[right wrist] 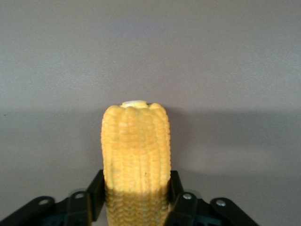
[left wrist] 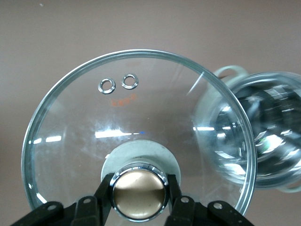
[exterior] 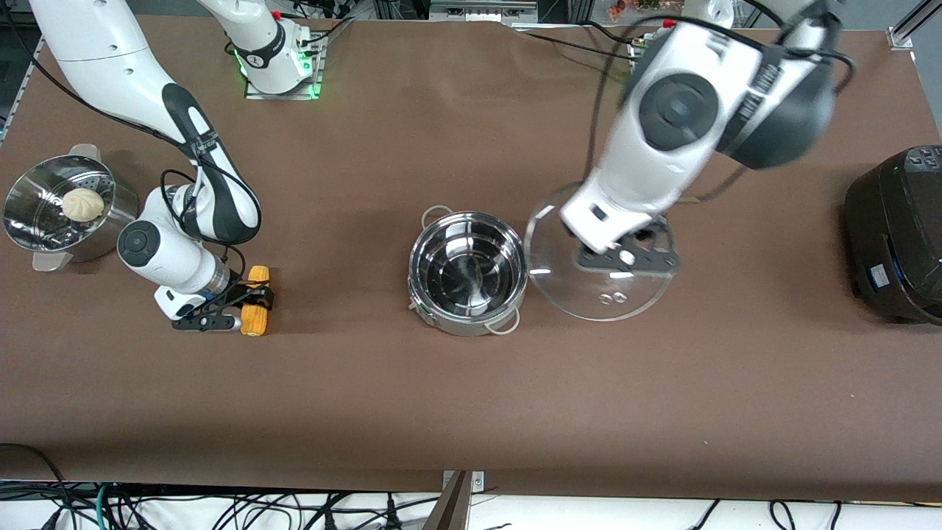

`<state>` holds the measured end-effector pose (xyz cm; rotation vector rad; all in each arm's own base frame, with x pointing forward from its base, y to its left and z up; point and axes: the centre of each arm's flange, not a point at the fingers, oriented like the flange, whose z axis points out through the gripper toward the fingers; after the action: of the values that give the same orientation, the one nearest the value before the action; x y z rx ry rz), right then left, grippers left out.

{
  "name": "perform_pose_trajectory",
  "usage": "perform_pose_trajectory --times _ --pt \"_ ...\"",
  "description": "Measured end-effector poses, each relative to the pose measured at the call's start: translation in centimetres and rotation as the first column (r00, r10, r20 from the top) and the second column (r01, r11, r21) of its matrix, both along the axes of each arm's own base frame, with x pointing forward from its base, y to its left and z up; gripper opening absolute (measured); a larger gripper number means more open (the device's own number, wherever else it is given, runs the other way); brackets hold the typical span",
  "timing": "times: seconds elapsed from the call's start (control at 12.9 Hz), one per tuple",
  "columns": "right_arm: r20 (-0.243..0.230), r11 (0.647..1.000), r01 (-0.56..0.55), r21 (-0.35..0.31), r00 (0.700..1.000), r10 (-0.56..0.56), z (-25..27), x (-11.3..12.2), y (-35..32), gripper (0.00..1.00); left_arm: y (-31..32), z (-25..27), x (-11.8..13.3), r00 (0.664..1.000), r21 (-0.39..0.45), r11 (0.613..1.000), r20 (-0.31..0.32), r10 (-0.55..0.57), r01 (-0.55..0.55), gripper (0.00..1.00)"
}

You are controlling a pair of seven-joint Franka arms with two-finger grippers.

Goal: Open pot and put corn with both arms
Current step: 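Lower the lid onto the table with the left gripper while the right lifts corn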

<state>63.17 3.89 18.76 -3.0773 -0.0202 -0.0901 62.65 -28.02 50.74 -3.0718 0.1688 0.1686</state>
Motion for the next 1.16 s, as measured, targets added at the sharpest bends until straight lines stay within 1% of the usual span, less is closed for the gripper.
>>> perform_pose_trajectory --times 0.08,0.16,0.23,0.31,0.39,0.47,0.62,0.78,0.93,1.01,1.16 --pt "0.002 1.000 -0.007 0.000 1.000 0.007 0.1 0.0 0.0 0.46 2.8 -1.1 1.0 0.999 0.000 0.999 -0.028 -0.037 0.037 0.50" --pt "0.002 1.000 -0.016 0.000 1.000 0.016 0.1 0.0 0.1 0.45 5.5 -2.2 1.8 0.996 -0.005 0.997 -0.053 -0.075 0.074 0.50" --pt "0.003 1.000 -0.022 -0.001 1.000 0.022 0.1 0.0 0.1 0.43 8.0 -3.0 2.5 0.992 -0.013 0.995 -0.072 -0.105 0.104 0.50" --pt "0.006 1.000 -0.026 -0.001 1.000 0.026 0.2 0.1 0.1 0.39 10.2 -3.8 3.1 0.988 -0.022 0.992 -0.083 -0.128 0.127 0.50" --pt "0.009 1.000 -0.030 0.000 1.000 0.030 0.5 0.1 0.2 0.33 12.2 -4.8 3.6 0.985 -0.032 0.989 -0.088 -0.147 0.145 0.50" --pt "0.010 0.999 -0.033 0.001 0.999 0.033 1.1 0.3 0.3 0.33 14.2 -6.3 4.0 0.983 -0.040 0.987 -0.087 -0.161 0.158 0.50" --pt "-0.014 0.999 -0.046 0.005 0.999 0.046 4.2 0.5 0.9 0.33 18.1 -10.6 4.8 0.982 -0.057 0.982 -0.053 -0.183 0.180 0.50" --pt "-0.039 0.998 -0.062 0.007 0.997 0.062 9.4 0.4 1.5 0.33 20.3 -15.1 4.3 0.982 -0.064 0.981 -0.033 -0.187 0.185 0.50" --pt "-0.083 0.999 -0.045 0.006 0.996 0.045 14.9 -0.3 1.7 0.33 21.2 -19.0 3.0 0.980 -0.068 0.978 -0.020 -0.200 0.198 0.50" --pt "-0.103 1.000 -0.028 0.006 0.994 0.029 17.3 -0.7 2.1 0.33 21.8 -20.8 2.4 0.977 -0.070 0.975 0.001 -0.212 0.212 0.50" --pt "-0.123 1.000 0.005 0.008 0.992 -0.004 20.8 -1.3 4.0 0.33 23.4 -24.3 1.0 0.974 -0.070 0.972 0.045 -0.220 0.223 0.50"
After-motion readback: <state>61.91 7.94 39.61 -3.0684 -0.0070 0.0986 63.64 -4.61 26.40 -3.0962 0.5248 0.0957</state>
